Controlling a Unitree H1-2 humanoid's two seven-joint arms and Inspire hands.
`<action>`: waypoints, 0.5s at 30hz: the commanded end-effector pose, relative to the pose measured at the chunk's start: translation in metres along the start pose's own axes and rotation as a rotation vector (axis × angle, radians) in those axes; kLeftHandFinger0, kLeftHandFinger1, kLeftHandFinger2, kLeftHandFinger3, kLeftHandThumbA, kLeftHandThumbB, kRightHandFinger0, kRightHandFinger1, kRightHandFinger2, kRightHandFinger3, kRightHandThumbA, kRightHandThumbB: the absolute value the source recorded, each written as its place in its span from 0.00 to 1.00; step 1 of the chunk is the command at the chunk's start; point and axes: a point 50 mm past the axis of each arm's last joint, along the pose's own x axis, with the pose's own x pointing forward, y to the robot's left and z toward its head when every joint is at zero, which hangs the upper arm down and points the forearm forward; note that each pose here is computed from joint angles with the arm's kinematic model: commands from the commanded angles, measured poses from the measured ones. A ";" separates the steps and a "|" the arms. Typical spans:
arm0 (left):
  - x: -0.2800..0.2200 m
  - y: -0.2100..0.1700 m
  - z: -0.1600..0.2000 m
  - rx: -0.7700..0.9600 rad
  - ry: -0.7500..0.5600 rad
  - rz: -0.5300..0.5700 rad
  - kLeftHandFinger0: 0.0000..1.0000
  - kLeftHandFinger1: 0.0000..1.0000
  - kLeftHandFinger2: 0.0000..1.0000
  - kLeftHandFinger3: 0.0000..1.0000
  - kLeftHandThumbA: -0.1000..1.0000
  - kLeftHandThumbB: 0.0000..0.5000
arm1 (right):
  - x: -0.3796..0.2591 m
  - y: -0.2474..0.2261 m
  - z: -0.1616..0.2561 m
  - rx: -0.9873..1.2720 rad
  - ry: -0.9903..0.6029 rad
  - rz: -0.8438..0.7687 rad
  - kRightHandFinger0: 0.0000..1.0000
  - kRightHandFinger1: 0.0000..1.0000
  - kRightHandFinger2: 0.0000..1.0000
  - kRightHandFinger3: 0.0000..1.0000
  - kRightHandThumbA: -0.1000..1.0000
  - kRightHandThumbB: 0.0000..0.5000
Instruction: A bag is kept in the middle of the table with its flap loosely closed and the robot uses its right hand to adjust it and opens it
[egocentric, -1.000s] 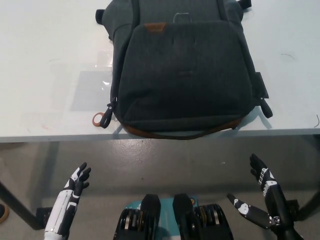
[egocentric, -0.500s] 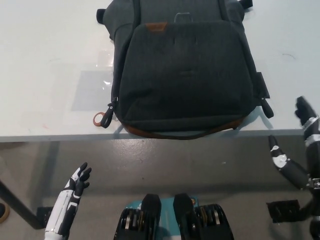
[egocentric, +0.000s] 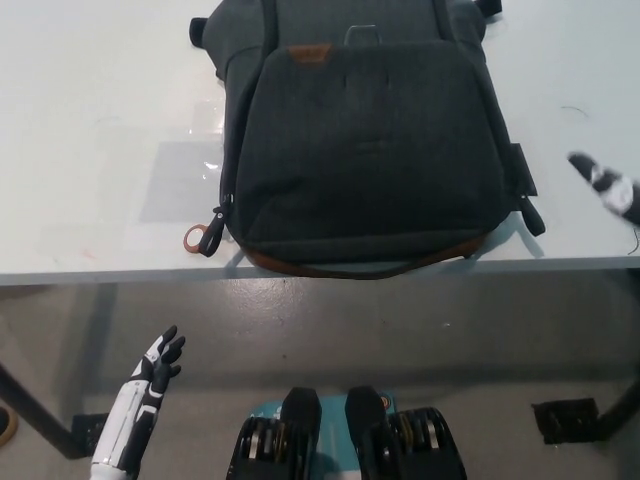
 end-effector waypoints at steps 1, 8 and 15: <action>0.001 0.003 0.010 0.017 -0.063 -0.013 1.00 1.00 1.00 1.00 1.00 0.05 | 0.046 0.003 -0.008 0.054 0.095 0.109 1.00 1.00 1.00 1.00 1.00 0.78; -0.002 0.004 0.009 0.016 -0.051 -0.011 1.00 1.00 1.00 1.00 1.00 0.06 | 0.108 0.020 -0.020 0.155 0.154 0.254 1.00 1.00 1.00 1.00 1.00 0.72; -0.001 0.004 0.008 0.018 -0.052 -0.017 1.00 1.00 1.00 1.00 1.00 0.09 | 0.153 0.045 -0.026 0.225 0.265 0.368 1.00 1.00 1.00 1.00 1.00 0.72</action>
